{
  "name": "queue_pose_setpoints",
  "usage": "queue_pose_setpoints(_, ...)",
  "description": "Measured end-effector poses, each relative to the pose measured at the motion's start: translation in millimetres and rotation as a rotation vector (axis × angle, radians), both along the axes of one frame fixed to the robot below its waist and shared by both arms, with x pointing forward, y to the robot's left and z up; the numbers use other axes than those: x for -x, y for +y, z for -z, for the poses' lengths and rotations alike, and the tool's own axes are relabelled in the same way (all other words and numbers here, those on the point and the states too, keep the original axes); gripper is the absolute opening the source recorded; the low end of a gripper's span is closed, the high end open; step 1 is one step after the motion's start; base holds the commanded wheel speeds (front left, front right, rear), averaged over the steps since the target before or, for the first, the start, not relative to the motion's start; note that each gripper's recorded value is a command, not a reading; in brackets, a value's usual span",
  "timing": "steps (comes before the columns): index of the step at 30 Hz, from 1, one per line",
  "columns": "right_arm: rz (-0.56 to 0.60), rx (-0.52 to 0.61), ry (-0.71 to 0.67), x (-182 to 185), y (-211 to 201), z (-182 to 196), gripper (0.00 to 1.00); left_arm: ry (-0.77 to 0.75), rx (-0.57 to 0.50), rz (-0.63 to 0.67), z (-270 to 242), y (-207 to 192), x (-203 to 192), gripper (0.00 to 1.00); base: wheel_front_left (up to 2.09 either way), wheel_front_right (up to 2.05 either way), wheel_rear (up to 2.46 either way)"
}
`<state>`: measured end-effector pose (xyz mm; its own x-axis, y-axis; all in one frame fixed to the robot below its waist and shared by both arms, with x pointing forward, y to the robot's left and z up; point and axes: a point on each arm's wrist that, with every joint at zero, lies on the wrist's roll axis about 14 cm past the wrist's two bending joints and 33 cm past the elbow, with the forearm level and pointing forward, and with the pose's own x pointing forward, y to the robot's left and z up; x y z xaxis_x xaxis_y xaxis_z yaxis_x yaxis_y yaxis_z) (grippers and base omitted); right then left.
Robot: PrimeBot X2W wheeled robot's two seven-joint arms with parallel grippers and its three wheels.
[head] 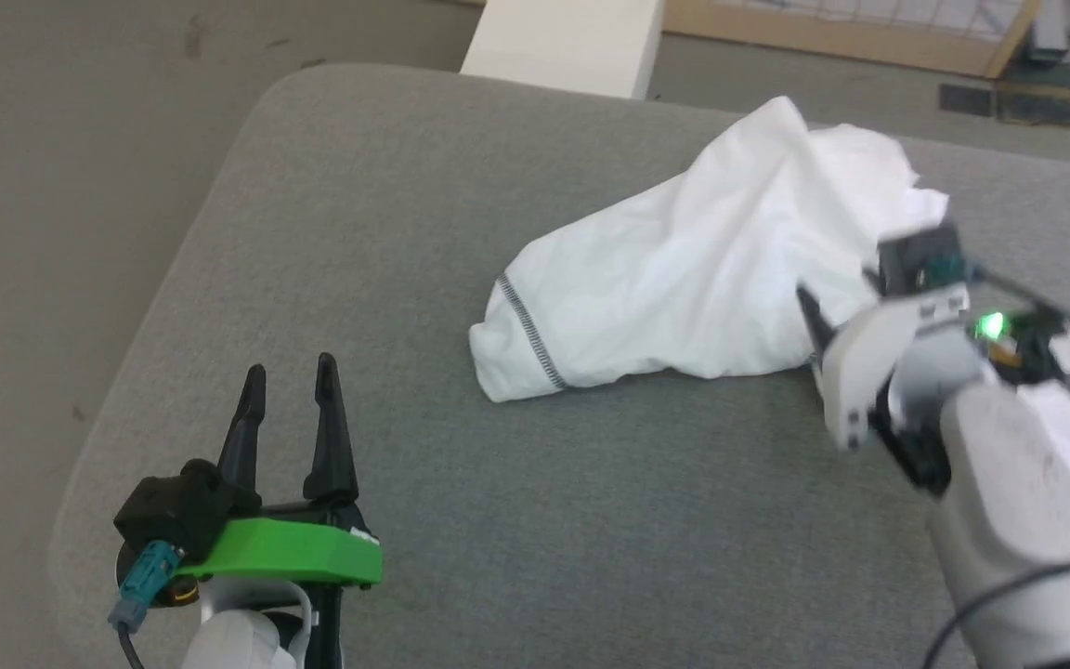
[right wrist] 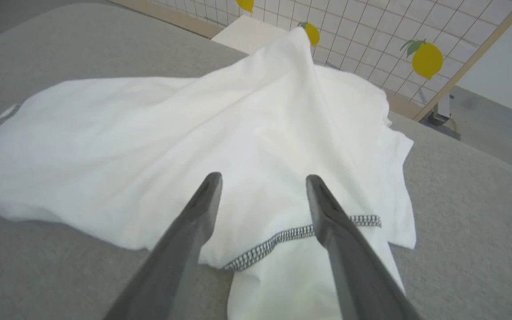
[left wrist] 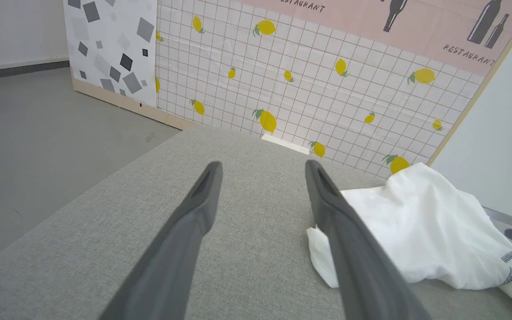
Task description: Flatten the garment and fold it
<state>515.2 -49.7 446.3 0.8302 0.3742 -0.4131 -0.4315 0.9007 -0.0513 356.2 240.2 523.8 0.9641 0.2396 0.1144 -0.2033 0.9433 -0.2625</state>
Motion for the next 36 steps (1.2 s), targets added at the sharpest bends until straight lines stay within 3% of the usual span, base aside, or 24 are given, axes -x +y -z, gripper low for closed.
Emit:
queue_pose_setpoints(4,0.026,0.065,0.153,44,-28,33,1.0,-0.022,0.006,0.031,-6,-9,-4,1.0,0.0,0.0,0.0)
queue_pose_setpoints(8,0.037,0.114,0.224,68,-45,42,1.0,-0.023,0.013,0.061,-5,-19,-5,1.0,0.0,0.0,0.0)
queue_pose_setpoints(18,-0.021,0.193,0.308,75,-35,62,1.0,0.012,0.014,0.053,6,-16,-6,1.0,0.0,0.0,0.0)
queue_pose_setpoints(29,-0.041,0.211,0.293,58,-29,70,1.0,0.04,0.014,0.047,15,-14,-10,1.0,0.0,0.0,0.0)
queue_pose_setpoints(30,-0.038,0.21,0.297,57,-29,71,0.47,0.04,0.015,0.049,15,-15,-11,1.0,0.0,0.0,0.0)
queue_pose_setpoints(31,-0.037,0.205,0.297,57,-28,71,0.0,0.04,0.015,0.051,15,-15,-11,1.0,0.0,0.0,0.0)
queue_pose_setpoints(36,-0.013,0.155,0.283,53,-29,65,0.0,0.039,0.017,0.059,15,-18,-12,1.0,0.0,0.0,0.0)
